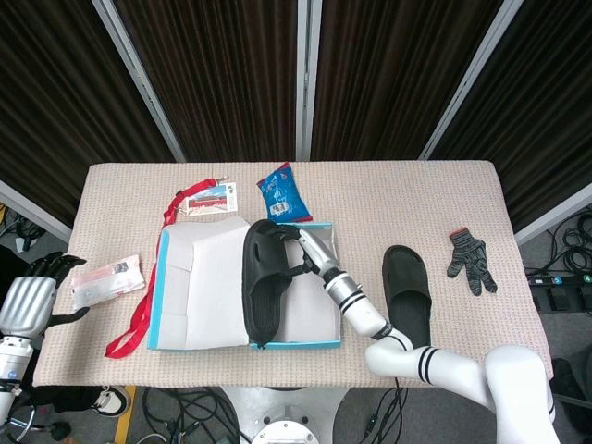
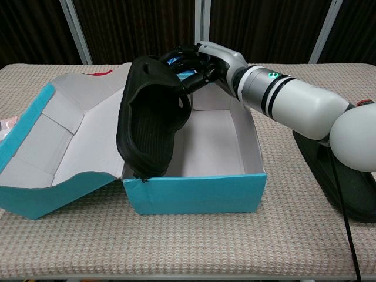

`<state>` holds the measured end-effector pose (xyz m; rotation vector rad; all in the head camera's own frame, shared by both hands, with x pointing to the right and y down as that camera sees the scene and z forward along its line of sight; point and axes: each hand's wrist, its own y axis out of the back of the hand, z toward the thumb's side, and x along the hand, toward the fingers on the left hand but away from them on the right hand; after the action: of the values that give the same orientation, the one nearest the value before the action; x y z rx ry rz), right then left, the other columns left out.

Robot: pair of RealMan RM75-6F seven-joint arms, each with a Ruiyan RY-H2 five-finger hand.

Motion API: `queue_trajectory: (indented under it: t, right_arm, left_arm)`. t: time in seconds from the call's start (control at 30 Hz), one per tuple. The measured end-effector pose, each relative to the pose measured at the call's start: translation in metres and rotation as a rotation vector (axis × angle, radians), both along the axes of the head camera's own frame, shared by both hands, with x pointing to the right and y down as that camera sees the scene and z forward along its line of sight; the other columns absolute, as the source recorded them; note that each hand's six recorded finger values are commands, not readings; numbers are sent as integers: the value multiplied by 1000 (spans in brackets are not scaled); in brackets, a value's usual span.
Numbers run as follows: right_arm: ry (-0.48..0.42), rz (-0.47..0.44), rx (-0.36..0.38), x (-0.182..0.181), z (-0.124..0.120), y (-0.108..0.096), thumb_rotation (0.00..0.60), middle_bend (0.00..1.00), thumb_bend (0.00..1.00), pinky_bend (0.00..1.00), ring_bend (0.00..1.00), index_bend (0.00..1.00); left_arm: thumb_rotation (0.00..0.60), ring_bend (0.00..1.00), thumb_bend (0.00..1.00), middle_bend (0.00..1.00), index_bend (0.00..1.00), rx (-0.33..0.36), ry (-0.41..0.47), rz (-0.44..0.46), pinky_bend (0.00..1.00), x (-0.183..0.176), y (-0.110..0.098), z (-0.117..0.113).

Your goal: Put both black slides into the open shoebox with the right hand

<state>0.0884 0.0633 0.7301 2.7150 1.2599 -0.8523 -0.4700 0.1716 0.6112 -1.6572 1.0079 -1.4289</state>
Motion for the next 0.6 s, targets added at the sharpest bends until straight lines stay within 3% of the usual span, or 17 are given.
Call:
queue_trajectory:
  t: [0.6]
  right_arm:
    - [17, -13, -26, 7, 24, 1, 600, 437, 122, 251, 149, 517]
  left_arm:
    - [600, 124, 117, 229, 239, 1, -14, 6, 188, -2, -1, 0]
